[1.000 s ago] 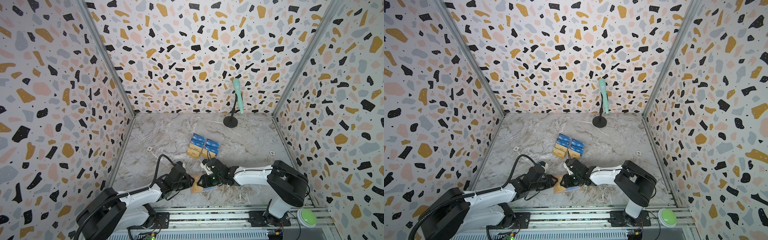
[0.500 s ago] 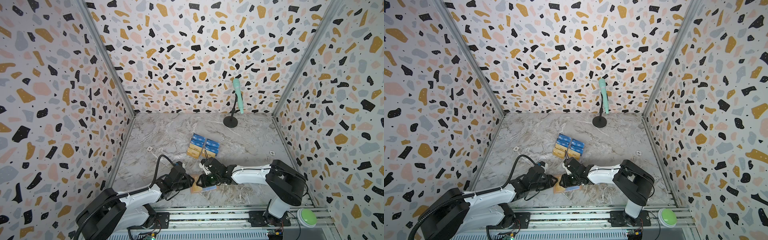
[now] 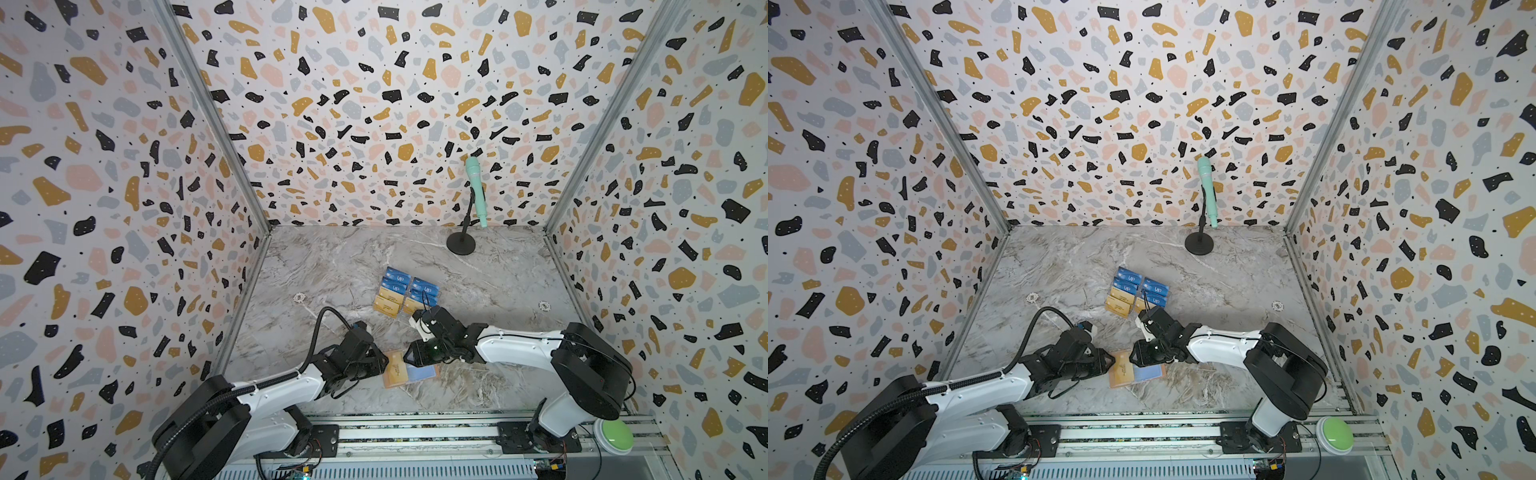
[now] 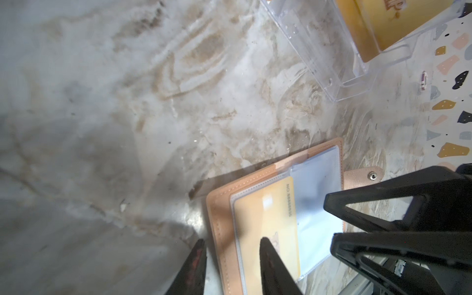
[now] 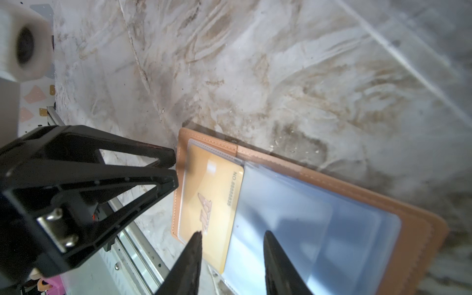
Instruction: Put the credit cards into the card holder
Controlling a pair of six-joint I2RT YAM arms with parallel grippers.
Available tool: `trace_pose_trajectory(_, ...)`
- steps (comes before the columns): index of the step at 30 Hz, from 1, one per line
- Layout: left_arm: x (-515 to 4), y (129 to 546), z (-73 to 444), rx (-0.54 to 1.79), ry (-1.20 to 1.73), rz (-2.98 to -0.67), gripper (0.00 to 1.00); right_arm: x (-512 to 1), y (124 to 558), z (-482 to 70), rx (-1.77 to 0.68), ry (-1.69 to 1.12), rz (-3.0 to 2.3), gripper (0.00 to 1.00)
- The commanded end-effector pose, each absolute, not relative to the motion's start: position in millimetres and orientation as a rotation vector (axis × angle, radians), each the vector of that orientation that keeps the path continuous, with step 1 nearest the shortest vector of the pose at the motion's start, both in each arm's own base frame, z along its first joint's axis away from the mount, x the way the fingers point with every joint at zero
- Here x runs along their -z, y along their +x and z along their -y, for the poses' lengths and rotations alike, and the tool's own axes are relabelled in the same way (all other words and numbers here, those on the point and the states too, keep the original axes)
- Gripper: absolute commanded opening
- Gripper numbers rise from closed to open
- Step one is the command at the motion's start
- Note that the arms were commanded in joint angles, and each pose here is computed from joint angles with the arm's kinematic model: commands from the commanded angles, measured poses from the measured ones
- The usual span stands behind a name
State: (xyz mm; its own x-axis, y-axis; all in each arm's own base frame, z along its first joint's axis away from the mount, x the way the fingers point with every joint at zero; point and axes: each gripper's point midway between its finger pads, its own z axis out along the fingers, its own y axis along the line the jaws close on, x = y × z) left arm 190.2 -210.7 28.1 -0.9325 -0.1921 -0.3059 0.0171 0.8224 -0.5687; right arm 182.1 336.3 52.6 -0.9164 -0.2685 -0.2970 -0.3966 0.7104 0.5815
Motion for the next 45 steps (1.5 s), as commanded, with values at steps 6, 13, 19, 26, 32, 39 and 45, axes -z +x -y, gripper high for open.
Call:
trace_pose_trajectory(6,-33,194,214,0.835,-0.124,-2.65,0.37,-63,175,-352,-1.056,-0.667,-2.669,0.34)
trace_pose_trajectory(13,-36,195,218,0.839,-0.09,-2.657,0.37,-42,176,-332,-1.029,-0.627,-2.716,0.23)
trace_pose_trajectory(19,-29,194,218,0.823,-0.084,-2.678,0.36,-29,181,-306,-0.915,-0.602,-2.757,0.17)
trace_pose_trajectory(26,-26,194,218,0.813,-0.082,-2.692,0.36,-30,188,-287,-0.775,-0.579,-2.765,0.15)
trace_pose_trajectory(32,-25,194,220,0.814,-0.076,-2.703,0.36,-53,189,-308,-0.891,-0.608,-2.703,0.14)
trace_pose_trajectory(39,-25,195,220,0.81,-0.078,-2.7,0.35,-68,182,-345,-1.066,-0.639,-2.653,0.13)
trace_pose_trajectory(45,-26,194,218,0.808,-0.079,-2.695,0.35,-59,180,-357,-1.1,-0.654,-2.655,0.13)
